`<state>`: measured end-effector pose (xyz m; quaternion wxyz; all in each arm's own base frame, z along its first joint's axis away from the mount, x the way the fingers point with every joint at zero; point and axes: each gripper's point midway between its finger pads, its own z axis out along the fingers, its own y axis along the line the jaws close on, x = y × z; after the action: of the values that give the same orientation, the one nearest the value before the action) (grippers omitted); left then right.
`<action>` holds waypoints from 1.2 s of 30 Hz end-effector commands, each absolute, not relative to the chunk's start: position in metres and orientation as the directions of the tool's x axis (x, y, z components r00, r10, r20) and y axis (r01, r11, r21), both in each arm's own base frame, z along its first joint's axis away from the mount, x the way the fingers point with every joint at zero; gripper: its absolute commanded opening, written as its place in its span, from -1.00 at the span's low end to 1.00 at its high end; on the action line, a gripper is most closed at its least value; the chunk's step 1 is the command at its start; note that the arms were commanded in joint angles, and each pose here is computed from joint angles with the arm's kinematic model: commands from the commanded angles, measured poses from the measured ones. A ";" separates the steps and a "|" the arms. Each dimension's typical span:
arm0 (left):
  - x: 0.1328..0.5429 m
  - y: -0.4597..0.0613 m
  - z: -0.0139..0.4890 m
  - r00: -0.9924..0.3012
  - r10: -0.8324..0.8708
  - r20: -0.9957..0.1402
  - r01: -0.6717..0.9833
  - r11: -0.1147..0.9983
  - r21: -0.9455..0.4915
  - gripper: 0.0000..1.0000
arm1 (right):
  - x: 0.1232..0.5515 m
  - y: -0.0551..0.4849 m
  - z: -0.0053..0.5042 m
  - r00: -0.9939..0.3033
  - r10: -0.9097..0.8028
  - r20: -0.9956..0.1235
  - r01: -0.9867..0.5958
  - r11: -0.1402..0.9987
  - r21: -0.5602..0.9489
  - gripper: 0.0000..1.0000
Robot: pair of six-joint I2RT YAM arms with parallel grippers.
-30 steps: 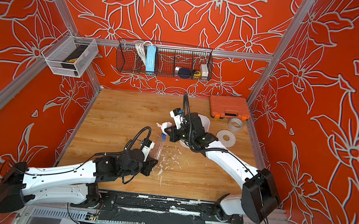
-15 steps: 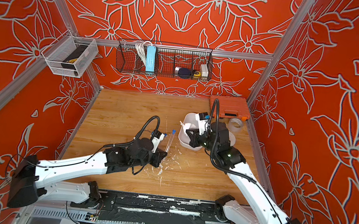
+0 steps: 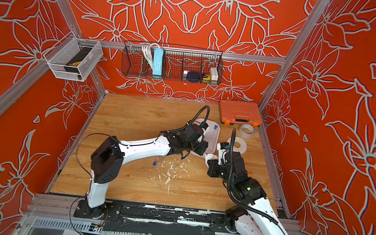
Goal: Wipe the exteriors of test tubes
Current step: Place the test tube in the storage box.
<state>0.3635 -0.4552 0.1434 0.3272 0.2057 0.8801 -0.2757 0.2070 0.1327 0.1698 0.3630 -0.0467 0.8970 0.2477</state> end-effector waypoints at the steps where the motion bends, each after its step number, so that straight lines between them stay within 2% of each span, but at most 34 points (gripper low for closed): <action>1: 0.383 -0.456 0.117 -0.720 0.228 -0.656 0.538 0.780 -0.319 -0.92 | 0.200 0.122 0.158 -0.754 0.128 -0.644 -0.200 0.890 0.411 -1.00; 7: 0.397 -0.453 0.084 -0.749 0.244 -0.616 0.491 0.828 -0.269 -0.91 | 0.193 0.119 0.158 -0.754 0.128 -0.644 -0.203 0.888 0.414 -1.00; 9: 0.397 -0.450 0.080 -0.754 0.244 -0.609 0.481 0.837 -0.260 -0.84 | 0.192 0.120 0.157 -0.757 0.130 -0.640 -0.202 0.886 0.418 -1.00; 10: 0.398 -0.447 0.079 -0.758 0.244 -0.605 0.475 0.843 -0.255 -0.74 | 0.192 0.121 0.157 -0.760 0.128 -0.638 -0.205 0.884 0.421 -1.00; 11: 0.398 -0.446 0.080 -0.759 0.242 -0.604 0.470 0.847 -0.250 -0.50 | 0.192 0.121 0.156 -0.762 0.126 -0.635 -0.205 0.884 0.421 -1.00; 12: 0.398 -0.443 0.084 -0.760 0.238 -0.605 0.462 0.852 -0.245 -0.05 | 0.193 0.121 0.156 -0.764 0.125 -0.633 -0.204 0.884 0.421 -1.00; 13: 0.397 -0.441 0.091 -0.755 0.234 -0.612 0.460 0.854 -0.241 0.32 | 0.193 0.121 0.155 -0.768 0.119 -0.630 -0.204 0.886 0.417 -1.00; 15: 0.394 -0.435 0.114 -0.740 0.210 -0.639 0.462 0.850 -0.254 0.64 | 0.193 0.122 0.155 -0.775 0.107 -0.623 -0.208 0.888 0.410 -1.00; 16: 0.391 -0.432 0.129 -0.728 0.196 -0.657 0.464 0.846 -0.262 0.71 | 0.193 0.122 0.156 -0.777 0.101 -0.621 -0.209 0.890 0.406 -1.00; 22: 0.363 -0.387 0.212 -0.681 0.106 -0.725 0.441 0.849 -0.290 0.73 | 0.189 0.141 0.154 -0.820 0.060 -0.569 -0.257 0.850 0.460 -1.00; 26: 0.331 -0.343 0.231 -0.677 0.052 -0.734 0.403 0.861 -0.311 0.73 | 0.182 0.153 0.158 -0.835 0.030 -0.549 -0.284 0.831 0.477 -1.00; 31: 0.292 -0.283 0.224 -0.702 0.007 -0.712 0.317 0.899 -0.304 0.64 | 0.172 0.163 0.164 -0.831 -0.026 -0.556 -0.319 0.840 0.438 -1.00; 36: 0.264 -0.238 0.180 -0.763 0.011 -0.647 0.225 0.942 -0.249 0.52 | 0.166 0.190 0.151 -0.840 -0.144 -0.523 -0.380 0.844 0.378 -1.00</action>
<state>0.2765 -0.2661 0.2143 0.3734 0.0896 0.8997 -0.2073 0.1630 0.1841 0.1572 0.2540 -0.1423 0.9190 0.2658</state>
